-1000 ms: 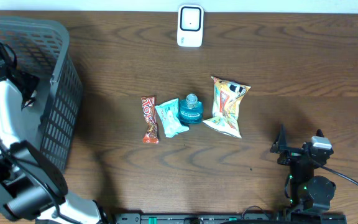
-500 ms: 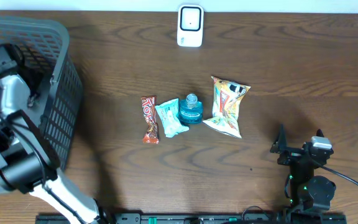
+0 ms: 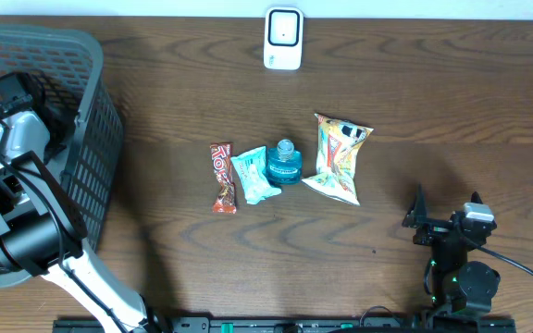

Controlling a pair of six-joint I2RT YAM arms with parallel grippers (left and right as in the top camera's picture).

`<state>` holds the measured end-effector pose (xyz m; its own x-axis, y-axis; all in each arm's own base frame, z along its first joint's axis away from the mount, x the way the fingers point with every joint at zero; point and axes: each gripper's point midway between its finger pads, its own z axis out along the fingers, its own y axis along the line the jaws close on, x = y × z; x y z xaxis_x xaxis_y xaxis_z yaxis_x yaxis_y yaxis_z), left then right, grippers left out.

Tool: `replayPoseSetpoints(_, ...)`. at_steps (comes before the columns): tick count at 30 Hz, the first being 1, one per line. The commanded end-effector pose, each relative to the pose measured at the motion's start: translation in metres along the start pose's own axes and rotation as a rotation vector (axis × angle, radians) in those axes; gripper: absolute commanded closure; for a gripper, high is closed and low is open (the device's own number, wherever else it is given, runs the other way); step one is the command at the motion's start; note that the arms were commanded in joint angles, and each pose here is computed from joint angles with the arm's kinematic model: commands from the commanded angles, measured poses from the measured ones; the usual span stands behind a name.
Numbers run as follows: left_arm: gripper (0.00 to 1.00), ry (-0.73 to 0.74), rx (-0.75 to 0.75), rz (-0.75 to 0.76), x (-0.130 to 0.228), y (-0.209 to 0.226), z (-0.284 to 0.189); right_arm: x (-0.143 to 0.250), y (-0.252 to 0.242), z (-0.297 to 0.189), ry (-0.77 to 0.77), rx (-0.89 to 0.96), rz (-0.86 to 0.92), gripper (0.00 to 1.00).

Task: Scan the item barcode
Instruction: 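Reach the left gripper into the basket and grasp the small orange box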

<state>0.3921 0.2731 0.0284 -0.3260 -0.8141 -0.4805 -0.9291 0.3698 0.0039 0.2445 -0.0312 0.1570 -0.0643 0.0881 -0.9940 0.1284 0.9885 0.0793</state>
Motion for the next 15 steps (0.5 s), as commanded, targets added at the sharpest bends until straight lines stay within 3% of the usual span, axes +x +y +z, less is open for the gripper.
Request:
replayPoseSetpoints(1,0.76,0.065,-0.032,0.07,0.018,0.009,0.011,0.0,0.0,0.0,-0.001,-0.001,0.003,0.01)
replayPoseSetpoints(8,0.77,0.017,-0.002,0.043,-0.005,0.015,-0.033,0.0,0.0,0.0,-0.002,0.0,0.003,0.01)
replayPoseSetpoints(15,0.76,-0.186,0.186,-0.04,-0.056,0.024,-0.17,0.0,0.0,0.0,-0.001,-0.001,0.003,0.01)
